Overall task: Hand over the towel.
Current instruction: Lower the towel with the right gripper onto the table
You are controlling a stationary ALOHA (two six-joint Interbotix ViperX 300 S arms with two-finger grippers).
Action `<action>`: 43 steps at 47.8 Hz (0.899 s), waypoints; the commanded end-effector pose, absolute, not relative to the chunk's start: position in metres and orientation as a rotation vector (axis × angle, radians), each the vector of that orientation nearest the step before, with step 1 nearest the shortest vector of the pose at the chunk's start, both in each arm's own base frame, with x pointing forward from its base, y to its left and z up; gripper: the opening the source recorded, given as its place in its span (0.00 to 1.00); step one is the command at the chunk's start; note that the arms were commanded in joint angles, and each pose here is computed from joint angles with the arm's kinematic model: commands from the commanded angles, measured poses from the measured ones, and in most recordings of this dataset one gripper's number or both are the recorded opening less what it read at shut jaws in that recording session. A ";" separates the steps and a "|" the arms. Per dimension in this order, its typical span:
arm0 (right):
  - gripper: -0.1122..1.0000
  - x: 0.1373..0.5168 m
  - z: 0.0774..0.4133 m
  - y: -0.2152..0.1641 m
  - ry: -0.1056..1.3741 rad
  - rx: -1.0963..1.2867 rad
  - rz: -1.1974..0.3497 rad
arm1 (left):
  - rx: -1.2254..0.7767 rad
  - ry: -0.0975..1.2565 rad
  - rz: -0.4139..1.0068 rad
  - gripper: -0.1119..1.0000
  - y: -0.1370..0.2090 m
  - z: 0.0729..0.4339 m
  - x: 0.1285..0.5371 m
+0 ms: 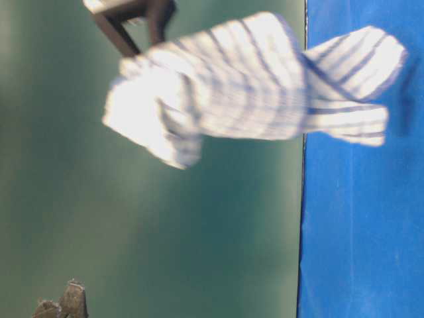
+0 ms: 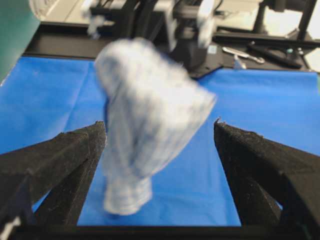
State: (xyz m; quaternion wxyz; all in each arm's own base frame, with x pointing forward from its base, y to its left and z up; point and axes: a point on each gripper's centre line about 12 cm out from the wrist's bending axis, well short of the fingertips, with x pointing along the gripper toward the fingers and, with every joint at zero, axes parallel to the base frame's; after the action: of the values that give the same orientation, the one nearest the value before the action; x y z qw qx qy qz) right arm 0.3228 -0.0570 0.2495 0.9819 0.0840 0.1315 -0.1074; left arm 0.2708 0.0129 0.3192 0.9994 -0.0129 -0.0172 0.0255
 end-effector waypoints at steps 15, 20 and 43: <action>0.14 0.393 0.172 -0.072 0.719 0.134 -0.192 | -0.025 -0.048 0.051 0.93 0.013 0.323 0.270; 0.14 0.403 0.147 -0.074 0.784 0.132 -0.190 | -0.026 -0.047 0.051 0.93 0.013 0.323 0.270; 0.14 0.411 0.134 -0.075 0.812 0.140 -0.191 | -0.020 -0.030 0.051 0.93 0.013 0.320 0.270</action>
State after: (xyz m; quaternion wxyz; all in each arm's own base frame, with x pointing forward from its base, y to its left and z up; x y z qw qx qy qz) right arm 0.4058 -0.0731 0.1200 0.9035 0.0685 0.4131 -0.0912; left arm 0.2701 0.0124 0.3138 0.9996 -0.0109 -0.0056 0.0247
